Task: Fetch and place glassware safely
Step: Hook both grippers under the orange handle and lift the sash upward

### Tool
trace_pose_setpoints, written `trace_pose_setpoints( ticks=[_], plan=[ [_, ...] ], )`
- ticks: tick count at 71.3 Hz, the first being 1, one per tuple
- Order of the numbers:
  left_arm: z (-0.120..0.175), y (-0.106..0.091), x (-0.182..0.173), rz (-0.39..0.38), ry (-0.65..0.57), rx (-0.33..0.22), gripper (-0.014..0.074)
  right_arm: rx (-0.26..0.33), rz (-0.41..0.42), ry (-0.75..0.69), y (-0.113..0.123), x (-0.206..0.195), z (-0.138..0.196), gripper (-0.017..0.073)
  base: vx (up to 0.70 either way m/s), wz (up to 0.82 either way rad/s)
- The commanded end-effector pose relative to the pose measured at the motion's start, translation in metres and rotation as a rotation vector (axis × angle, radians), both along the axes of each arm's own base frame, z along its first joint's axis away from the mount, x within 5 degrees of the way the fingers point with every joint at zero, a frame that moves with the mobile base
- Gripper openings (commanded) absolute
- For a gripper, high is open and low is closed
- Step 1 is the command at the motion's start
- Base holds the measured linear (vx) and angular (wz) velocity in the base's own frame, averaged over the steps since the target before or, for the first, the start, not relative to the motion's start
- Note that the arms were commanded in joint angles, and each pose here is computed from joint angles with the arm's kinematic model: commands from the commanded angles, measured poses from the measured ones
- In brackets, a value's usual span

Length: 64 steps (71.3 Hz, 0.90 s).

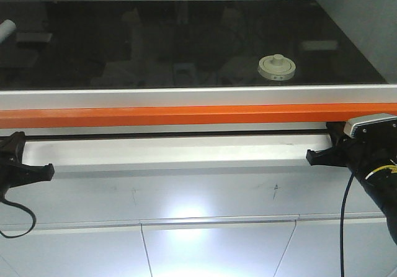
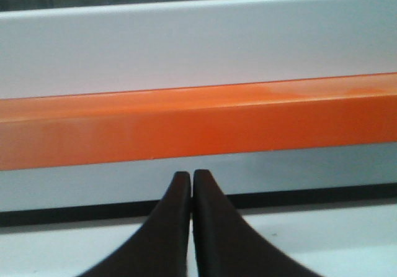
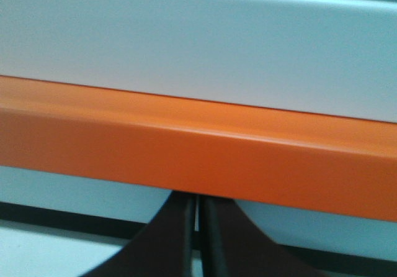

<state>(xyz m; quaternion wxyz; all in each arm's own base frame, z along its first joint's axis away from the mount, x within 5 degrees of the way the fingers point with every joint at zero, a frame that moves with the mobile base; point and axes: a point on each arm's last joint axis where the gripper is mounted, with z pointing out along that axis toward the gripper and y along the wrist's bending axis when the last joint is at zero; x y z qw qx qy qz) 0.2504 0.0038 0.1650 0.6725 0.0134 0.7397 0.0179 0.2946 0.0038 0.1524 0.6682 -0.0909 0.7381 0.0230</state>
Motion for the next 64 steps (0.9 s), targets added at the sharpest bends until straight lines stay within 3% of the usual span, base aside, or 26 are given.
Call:
trace_pose_setpoints(
  ticks=[1, 23, 64],
  plan=[
    [0.015, -0.001, 0.011, 0.003, -0.133, -0.003, -0.0007, 0.017, -0.012, -0.178, -0.003, 0.013, 0.028, -0.0003, 0.0, 0.0],
    [0.006, -0.001, 0.025, 0.003, -0.115, -0.003, -0.0007, 0.016, -0.01, -0.177, -0.002, 0.013, 0.028, -0.0003, 0.0, 0.0],
    [0.027, -0.003, 0.032, -0.02, -0.287, 0.004, -0.0007, 0.017, -0.009, -0.18, -0.002, 0.013, 0.028, -0.0003, 0.0, 0.0]
  ],
)
